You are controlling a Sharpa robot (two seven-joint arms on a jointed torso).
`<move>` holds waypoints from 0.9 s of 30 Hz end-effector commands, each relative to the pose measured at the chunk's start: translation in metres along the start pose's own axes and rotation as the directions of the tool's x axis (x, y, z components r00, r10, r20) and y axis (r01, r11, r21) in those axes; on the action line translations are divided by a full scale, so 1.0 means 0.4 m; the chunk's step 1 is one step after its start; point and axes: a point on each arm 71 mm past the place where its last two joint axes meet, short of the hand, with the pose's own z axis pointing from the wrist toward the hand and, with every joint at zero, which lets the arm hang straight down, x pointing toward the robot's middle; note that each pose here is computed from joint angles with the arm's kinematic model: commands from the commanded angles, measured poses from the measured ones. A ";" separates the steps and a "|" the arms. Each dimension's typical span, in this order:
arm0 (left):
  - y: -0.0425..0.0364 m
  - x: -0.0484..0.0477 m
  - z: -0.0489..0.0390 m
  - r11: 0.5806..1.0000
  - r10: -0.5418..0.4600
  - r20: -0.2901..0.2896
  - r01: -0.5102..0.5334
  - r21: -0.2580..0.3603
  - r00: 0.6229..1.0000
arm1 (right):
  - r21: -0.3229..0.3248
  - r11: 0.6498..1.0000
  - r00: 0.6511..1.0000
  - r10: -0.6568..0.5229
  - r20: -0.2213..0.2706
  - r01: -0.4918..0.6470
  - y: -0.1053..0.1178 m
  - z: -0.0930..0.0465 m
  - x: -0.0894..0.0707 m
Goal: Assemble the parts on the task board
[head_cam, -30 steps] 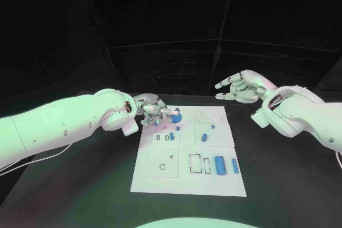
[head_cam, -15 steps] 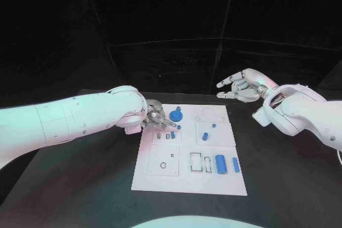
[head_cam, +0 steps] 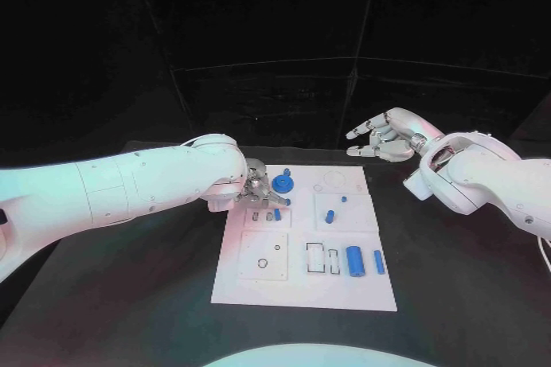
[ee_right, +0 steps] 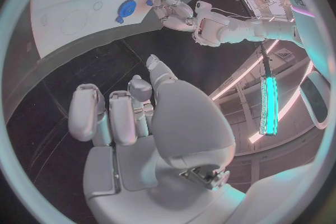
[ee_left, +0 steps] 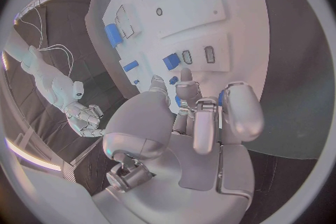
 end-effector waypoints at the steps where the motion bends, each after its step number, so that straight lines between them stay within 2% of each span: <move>1: -0.001 0.002 0.001 0.999 0.031 -0.020 -0.031 -0.022 0.999 | 0.000 1.000 1.000 -0.028 0.001 0.028 0.002 0.003 -0.002; 17: -0.030 0.005 0.016 0.998 0.059 -0.050 -0.060 -0.015 0.997 | -0.005 0.998 0.998 -0.061 -0.012 0.061 0.012 0.020 0.014; 27: -0.032 0.012 0.023 0.997 0.075 -0.078 -0.077 -0.023 0.994 | -0.021 0.996 0.995 -0.089 -0.035 0.088 0.020 0.026 0.024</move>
